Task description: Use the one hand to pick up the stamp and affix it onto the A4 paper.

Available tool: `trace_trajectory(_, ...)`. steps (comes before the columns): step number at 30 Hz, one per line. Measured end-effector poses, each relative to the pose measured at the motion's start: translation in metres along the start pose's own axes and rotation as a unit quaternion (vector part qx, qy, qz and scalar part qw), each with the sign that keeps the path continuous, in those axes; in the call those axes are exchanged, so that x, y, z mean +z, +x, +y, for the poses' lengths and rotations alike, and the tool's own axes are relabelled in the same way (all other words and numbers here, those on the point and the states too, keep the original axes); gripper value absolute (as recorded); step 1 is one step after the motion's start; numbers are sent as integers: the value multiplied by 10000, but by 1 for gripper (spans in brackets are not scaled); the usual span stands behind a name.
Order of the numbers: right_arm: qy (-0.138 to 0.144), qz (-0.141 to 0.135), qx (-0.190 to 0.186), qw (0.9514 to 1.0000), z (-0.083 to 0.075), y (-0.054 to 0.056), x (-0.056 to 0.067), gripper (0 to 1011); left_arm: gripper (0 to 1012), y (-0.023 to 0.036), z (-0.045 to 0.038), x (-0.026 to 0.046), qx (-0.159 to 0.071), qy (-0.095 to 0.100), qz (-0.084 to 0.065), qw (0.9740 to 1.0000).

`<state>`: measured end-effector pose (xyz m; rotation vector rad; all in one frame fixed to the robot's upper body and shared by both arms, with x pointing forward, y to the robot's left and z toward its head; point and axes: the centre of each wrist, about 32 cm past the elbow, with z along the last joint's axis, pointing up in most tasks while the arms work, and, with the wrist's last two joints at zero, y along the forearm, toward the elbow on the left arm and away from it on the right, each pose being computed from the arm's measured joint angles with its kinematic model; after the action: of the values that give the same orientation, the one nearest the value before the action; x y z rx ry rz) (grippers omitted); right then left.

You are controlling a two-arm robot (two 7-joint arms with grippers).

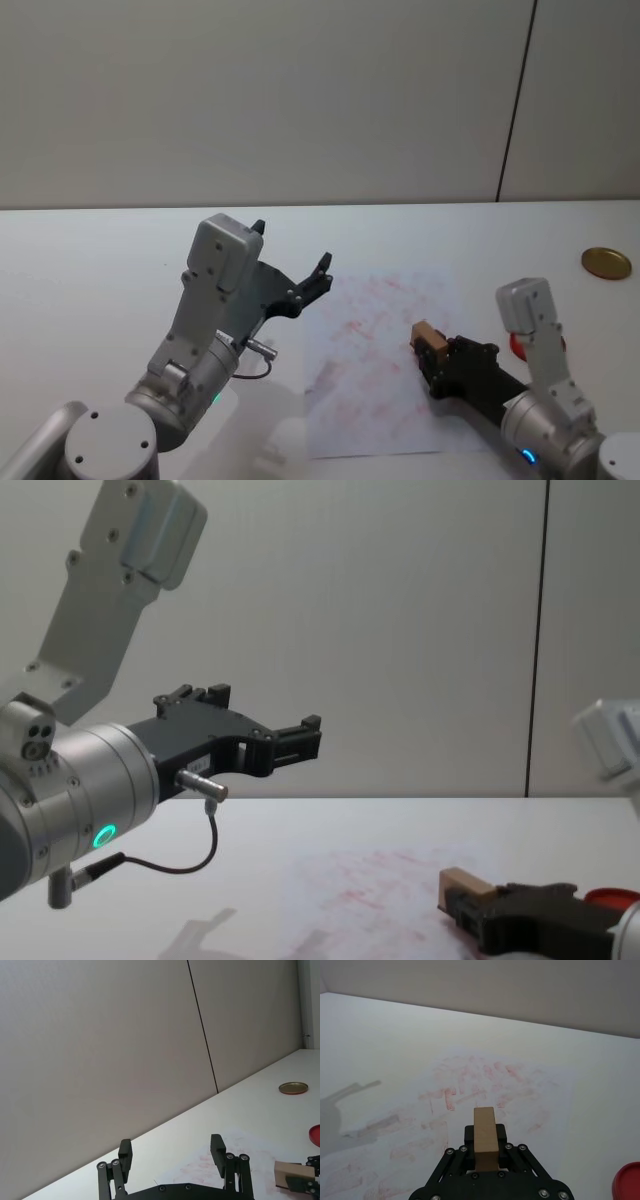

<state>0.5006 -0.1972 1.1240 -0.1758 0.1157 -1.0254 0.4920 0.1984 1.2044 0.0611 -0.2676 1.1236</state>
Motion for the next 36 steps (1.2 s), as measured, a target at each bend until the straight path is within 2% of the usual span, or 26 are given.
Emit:
trace_trajectory(10, -182, -43, 85, 9998, 21, -7, -14, 221, 993, 0, 0, 0, 0, 0, 0, 10000)
trace_trajectory(26, -348, -145, 168, 9991, 28, 22, 37, 221, 993, 0, 0, 0, 0, 0, 0, 10000)
trace_trajectory(30, -333, -142, 180, 9992, 22, 26, 45, 221, 993, 0, 0, 0, 1, 0, 0, 10000)
trace_trajectory(36, -111, -112, 169, 9997, -4, 42, 81, 221, 993, 0, 0, 0, 0, 0, 0, 10000)
